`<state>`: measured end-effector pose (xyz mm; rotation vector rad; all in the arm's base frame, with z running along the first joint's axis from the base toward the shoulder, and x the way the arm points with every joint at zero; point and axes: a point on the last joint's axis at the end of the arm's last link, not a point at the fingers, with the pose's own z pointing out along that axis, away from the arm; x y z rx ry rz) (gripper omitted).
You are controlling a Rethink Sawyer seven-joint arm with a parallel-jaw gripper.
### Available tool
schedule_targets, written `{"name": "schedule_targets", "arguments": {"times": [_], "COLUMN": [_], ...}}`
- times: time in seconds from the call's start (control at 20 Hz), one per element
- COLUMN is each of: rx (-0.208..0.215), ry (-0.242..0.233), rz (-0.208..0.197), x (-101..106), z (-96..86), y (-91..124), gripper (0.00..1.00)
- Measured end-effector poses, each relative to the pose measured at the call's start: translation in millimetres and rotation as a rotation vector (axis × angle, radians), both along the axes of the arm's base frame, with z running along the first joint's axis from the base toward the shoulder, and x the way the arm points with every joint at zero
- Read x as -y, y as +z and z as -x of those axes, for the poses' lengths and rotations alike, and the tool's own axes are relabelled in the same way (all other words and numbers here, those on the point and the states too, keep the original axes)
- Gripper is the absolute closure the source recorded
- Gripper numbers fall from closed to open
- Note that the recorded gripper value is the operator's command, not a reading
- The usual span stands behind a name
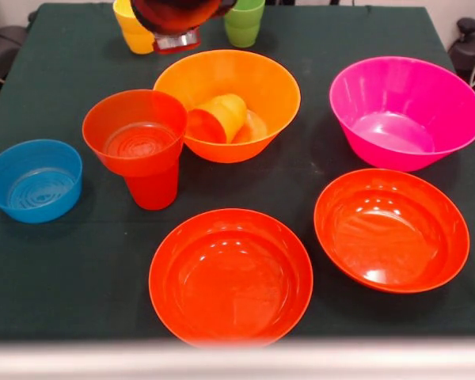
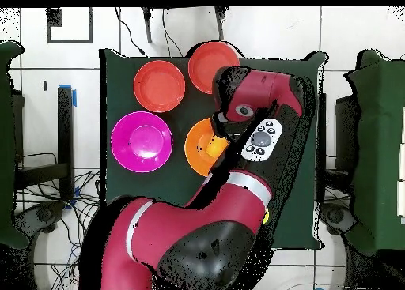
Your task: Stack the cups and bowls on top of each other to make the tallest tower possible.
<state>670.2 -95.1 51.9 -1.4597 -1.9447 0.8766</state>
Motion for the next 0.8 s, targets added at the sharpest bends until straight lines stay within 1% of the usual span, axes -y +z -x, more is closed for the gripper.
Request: {"name": "schedule_targets", "arguments": {"times": [0.15, 0.25, 0.3, 0.4, 0.45, 0.5, 0.6, 0.8], "rx": [-0.033, -0.041, -0.049, -0.052, -0.052, -0.052, -0.048, -0.024], "ry": [-0.008, -0.014, -0.025, -0.035, -0.039, -0.054, -0.073, -0.104], "rz": [-0.012, -0.021, -0.037, -0.051, -0.055, -0.068, -0.078, -0.077], "x": [-5.5, -8.5, -13.7, -18.5, -19.9, -25.0, -30.9, -39.8], "z": [-7.2, -10.4, -16.3, -21.1, -22.3, -27.2, -33.2, -43.6], "y": [-6.5, -8.4, -11.3, -13.2, -13.6, -14.6, -15.7, -17.3], "gripper": [0.00, 0.00, 0.00, 0.00, 0.00, 0.00, 0.00, 0.00]}}
